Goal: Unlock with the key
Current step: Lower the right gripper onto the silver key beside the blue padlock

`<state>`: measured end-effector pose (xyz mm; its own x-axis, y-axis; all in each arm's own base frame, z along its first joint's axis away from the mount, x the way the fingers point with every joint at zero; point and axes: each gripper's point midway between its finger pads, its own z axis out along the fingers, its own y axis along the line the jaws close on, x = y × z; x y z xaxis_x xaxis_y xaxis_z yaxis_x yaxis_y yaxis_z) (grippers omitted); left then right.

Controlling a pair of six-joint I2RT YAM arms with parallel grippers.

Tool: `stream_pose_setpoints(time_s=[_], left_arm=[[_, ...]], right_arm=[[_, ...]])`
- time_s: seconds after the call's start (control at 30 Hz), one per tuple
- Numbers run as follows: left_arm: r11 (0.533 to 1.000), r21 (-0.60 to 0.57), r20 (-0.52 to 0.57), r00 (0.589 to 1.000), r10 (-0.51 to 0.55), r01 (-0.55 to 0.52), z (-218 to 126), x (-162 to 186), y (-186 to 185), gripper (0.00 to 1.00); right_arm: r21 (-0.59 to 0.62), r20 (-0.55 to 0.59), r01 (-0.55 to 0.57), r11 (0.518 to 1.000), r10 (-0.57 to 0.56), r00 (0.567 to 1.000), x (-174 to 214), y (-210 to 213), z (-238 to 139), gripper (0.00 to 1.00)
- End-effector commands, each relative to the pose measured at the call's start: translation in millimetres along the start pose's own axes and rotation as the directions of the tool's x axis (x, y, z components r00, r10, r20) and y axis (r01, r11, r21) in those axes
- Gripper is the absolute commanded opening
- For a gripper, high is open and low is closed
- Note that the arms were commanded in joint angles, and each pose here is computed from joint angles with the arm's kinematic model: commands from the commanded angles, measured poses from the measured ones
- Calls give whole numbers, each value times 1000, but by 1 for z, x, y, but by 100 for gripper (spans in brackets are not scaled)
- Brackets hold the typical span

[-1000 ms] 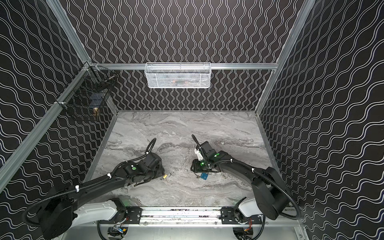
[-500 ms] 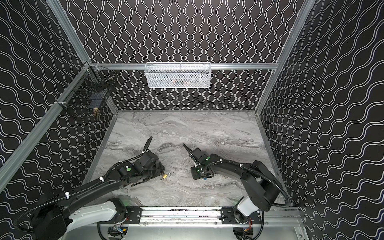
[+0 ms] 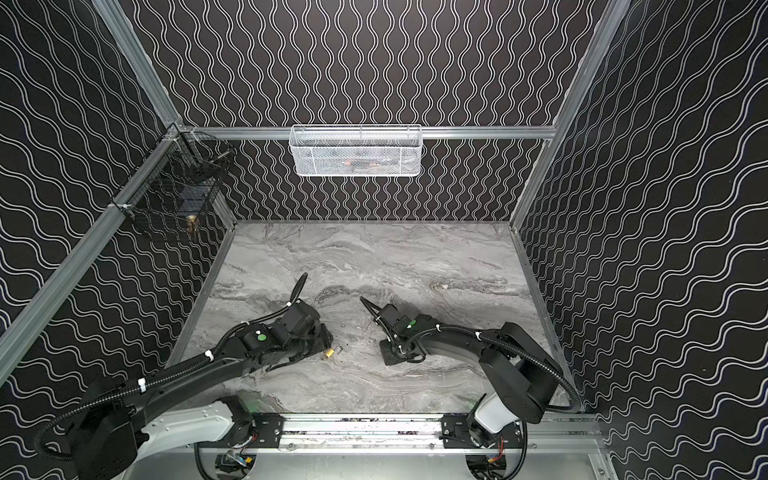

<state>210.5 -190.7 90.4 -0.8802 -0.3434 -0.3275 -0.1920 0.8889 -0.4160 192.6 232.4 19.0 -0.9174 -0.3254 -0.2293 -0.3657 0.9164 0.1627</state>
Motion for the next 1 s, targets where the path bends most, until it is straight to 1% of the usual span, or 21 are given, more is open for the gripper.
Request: stream_pose_setpoints(time_s=[0.0,0.13,0.23,0.4,0.53,0.6,0.63,0.67,0.7,0.77,0.83,0.97], left_arm=[[999,30,6,1000,-13,13,1,-2,-9,63],[999,41,0,1000,-19,19,4,0,-13,63],[998,65,-4,1000,-26,27,5,0,-20,63],[994,101,-17,999,-30,32,6,1,-33,63],[989,141,-25,999,-39,42,5,1,-44,63],[987,154,-19,999,-36,38,3,0,-50,63],[988,152,-19,999,-36,38,2,1,-51,63],[987,157,-14,999,-33,34,0,1,-55,63],[987,161,-7,1000,-26,27,-1,1,-58,63],[986,167,3,1000,-29,28,-2,1,-62,63],[984,177,17,1000,-25,22,-1,-2,-64,63],[991,134,26,1000,1,-4,-2,-5,-60,64]], right_arm=[[27,-22,-24,999,25,999,9,-7,-2,30],[20,-13,-30,999,31,999,10,-7,-4,26],[3,-3,-38,999,38,999,10,-5,-6,21],[-20,8,-38,999,38,999,11,-3,-7,20],[-46,40,-31,998,33,999,7,0,-10,18],[-40,42,-37,999,39,998,6,-1,-12,17],[-41,40,-44,998,46,998,5,-1,-13,17],[-47,38,-54,997,56,998,4,1,-16,20],[-49,41,-81,996,83,996,2,2,-19,26],[-55,40,-155,986,157,987,2,3,-21,32],[-67,39,-219,973,222,974,6,5,-18,34],[-77,65,-311,947,316,947,6,4,-16,38]])
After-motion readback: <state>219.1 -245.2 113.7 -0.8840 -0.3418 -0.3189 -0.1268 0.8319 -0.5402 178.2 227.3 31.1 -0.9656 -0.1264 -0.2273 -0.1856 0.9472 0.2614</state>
